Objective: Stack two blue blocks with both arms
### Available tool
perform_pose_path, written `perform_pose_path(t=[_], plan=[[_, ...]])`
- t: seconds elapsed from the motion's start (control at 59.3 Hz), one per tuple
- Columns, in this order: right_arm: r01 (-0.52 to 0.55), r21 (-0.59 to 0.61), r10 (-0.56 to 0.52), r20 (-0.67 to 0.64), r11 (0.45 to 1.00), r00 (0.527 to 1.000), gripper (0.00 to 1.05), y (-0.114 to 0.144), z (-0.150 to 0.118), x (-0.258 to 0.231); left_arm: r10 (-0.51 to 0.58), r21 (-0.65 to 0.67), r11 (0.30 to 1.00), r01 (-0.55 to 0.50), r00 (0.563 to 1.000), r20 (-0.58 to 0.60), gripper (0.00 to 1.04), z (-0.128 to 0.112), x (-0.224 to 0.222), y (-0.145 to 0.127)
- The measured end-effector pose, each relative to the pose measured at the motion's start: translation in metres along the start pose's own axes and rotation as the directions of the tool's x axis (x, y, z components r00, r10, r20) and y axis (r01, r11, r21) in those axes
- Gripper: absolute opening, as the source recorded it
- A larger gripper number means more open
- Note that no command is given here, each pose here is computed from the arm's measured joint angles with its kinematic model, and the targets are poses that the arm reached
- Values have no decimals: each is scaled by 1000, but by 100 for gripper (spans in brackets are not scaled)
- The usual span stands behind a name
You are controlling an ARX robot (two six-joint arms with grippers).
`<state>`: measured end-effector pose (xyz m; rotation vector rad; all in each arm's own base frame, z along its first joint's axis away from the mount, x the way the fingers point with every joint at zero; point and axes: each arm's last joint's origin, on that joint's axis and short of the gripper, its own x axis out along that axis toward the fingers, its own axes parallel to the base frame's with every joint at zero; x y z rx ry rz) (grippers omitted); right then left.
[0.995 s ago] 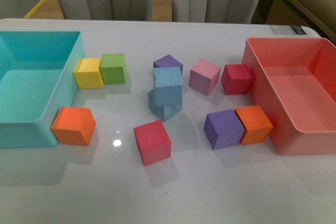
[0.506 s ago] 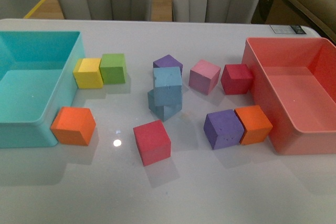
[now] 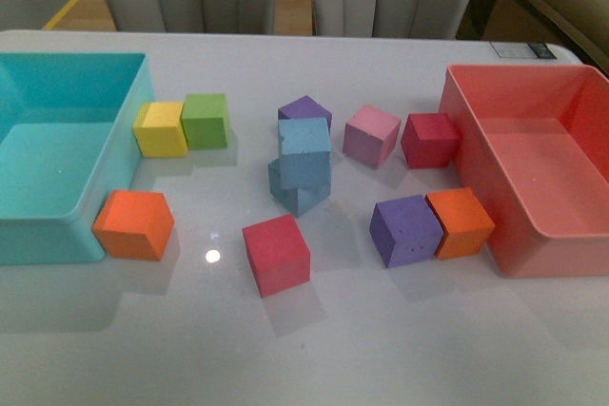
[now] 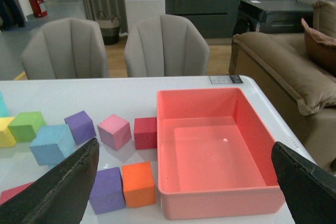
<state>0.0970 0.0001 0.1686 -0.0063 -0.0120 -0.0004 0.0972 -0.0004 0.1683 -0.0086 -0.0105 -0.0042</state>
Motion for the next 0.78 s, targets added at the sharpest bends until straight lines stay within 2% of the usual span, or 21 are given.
perform_pose_path(t=[0.371, 0.438, 0.472, 0.776], plan=[[0, 0, 0, 0, 1000, 1000, 96, 0, 0, 0, 0, 0, 1000, 0, 1000, 0, 72, 0, 0, 0], [0, 0, 0, 0, 1000, 1000, 96, 0, 0, 0, 0, 0, 1000, 0, 1000, 0, 92, 0, 0, 0], [0, 0, 0, 0, 1000, 1000, 96, 0, 0, 0, 0, 2, 1000, 0, 1000, 0, 97, 0, 0, 0], [0, 0, 0, 0, 1000, 1000, 96, 0, 0, 0, 0, 2, 1000, 0, 1000, 0, 96, 0, 0, 0]])
